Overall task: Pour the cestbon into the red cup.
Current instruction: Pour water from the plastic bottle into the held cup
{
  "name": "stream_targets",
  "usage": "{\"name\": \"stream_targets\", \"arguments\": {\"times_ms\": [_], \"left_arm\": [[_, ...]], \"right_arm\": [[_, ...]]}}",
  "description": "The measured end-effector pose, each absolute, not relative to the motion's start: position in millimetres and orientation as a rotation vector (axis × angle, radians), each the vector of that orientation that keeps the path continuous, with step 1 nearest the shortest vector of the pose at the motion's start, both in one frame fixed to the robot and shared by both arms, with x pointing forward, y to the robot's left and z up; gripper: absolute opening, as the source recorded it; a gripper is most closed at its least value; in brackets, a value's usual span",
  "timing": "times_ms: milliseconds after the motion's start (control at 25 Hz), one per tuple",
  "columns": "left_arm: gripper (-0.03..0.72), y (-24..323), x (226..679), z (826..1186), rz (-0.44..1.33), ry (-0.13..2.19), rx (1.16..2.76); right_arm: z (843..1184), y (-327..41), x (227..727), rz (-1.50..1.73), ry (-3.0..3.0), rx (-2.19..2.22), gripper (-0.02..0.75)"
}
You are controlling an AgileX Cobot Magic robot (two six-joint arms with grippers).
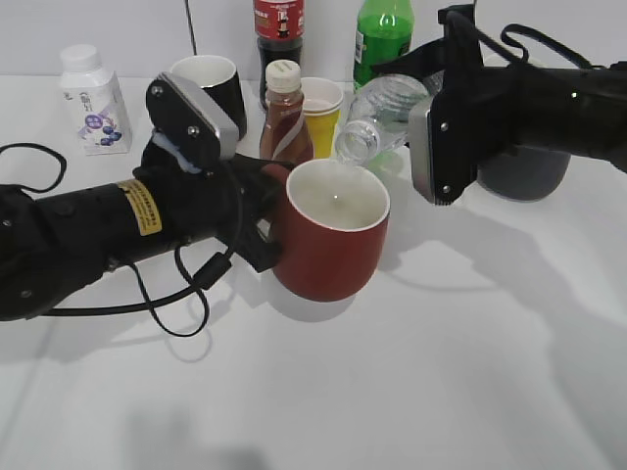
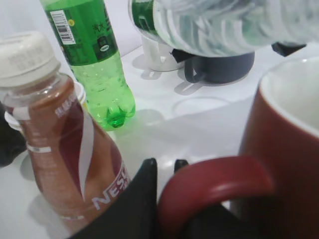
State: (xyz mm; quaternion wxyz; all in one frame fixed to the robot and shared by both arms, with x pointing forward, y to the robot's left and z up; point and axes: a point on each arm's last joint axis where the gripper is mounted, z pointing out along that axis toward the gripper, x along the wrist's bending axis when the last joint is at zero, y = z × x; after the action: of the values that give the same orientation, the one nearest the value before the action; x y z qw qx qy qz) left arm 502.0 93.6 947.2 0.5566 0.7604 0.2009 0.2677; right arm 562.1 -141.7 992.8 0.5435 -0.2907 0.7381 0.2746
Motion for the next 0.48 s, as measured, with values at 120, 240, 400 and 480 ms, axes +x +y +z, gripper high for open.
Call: {"name": "stream_targets", "arguments": {"times_ms": [120,240,400,480], "left_arm": [[0.066,93.6,502.0,947.2,0.632,0.474,1.795],[0.066,93.6,502.0,947.2,0.632,0.474,1.795],[0.066,93.5,502.0,947.6,0.632,0.473,1.791],[0.066,93.3,502.0,947.9,0.633,0.471,1.787]], "right_arm": [[992.8,-141.7,562.1,0.627,1.736,-0.72,0.474],[992.8,-141.7,562.1,0.608,1.722,-0.743,0.474],[992.8,-141.7,562.1,0.589,1.71,-0.766,0.474],[993.0,-141.6,562.0,0.584,1.702,-0.775,0.474]]}}
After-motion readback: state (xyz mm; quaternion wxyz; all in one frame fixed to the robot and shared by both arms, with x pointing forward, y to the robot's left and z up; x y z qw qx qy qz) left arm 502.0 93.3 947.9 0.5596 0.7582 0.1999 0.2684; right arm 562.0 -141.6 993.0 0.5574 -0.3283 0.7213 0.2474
